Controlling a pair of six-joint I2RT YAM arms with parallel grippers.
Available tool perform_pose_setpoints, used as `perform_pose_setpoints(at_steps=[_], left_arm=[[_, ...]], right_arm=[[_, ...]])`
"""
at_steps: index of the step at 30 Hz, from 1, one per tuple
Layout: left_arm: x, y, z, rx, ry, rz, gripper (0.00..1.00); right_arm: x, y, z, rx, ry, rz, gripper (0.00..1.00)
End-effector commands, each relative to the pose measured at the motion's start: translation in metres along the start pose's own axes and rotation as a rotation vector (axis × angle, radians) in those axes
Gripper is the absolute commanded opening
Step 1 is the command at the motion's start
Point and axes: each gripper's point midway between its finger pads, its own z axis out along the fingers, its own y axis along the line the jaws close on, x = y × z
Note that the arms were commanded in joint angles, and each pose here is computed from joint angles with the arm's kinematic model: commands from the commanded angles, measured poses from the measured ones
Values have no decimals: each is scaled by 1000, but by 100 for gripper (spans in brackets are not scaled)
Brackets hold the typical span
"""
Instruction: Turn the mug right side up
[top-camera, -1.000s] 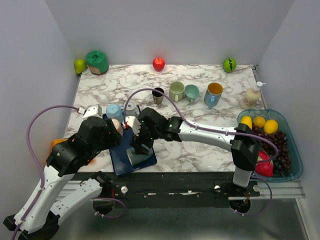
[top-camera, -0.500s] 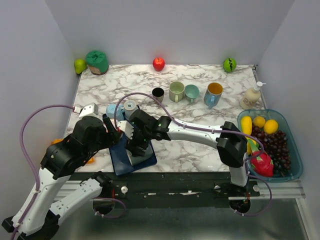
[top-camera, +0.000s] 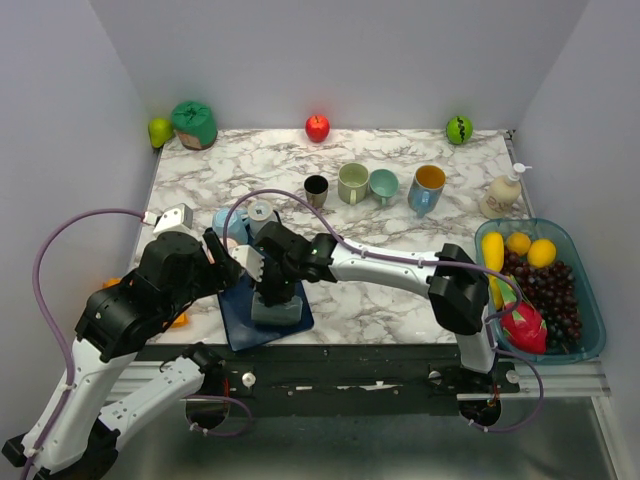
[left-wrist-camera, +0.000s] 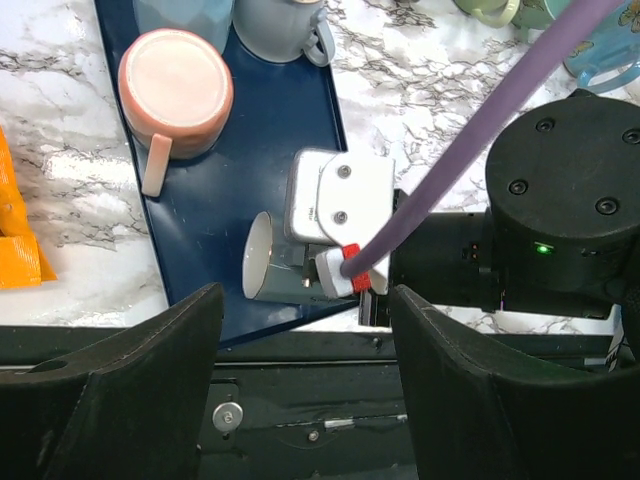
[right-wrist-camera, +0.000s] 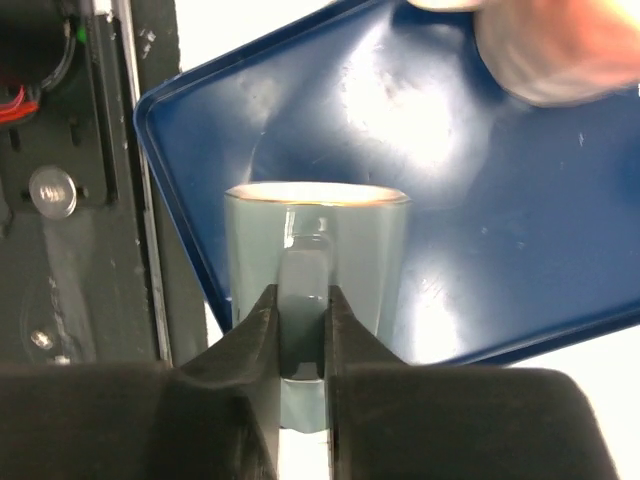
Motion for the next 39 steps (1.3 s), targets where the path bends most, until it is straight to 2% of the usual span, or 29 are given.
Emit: perform_pose_setpoints(at_steps=[1,5,9,17,23,27,31,35,39], left_arm=[[-3,-3,-7,25,-8,6,76],[-5,-3,-10,30,-17,0,77],[-7,-3,-15,48,-33,-6,78],[-10,-15,-29,177,-81,-3,85],[2,-43,-26,334,-29,21,92],[3,-60,-24,416,-21,73,97],[-6,-79,-30,518,-65,156,99],[-12,-107,-43,677,-96,232,99],[-24,-122,-48,719,-114,185,99]], right_arm=[[12,-2,3,36,58,-13,3],[7,-9,0,87,33,6,1],[-20,-16,-19,161,-87,30,1],[-81,-20,-101,307,-384,116,1],[-105,-22,-168,413,-557,155,1],[-115,-3,-227,410,-715,171,1],[-115,14,-264,384,-782,160,1],[-112,29,-292,357,-839,168,1],[-106,46,-304,300,-854,125,1]])
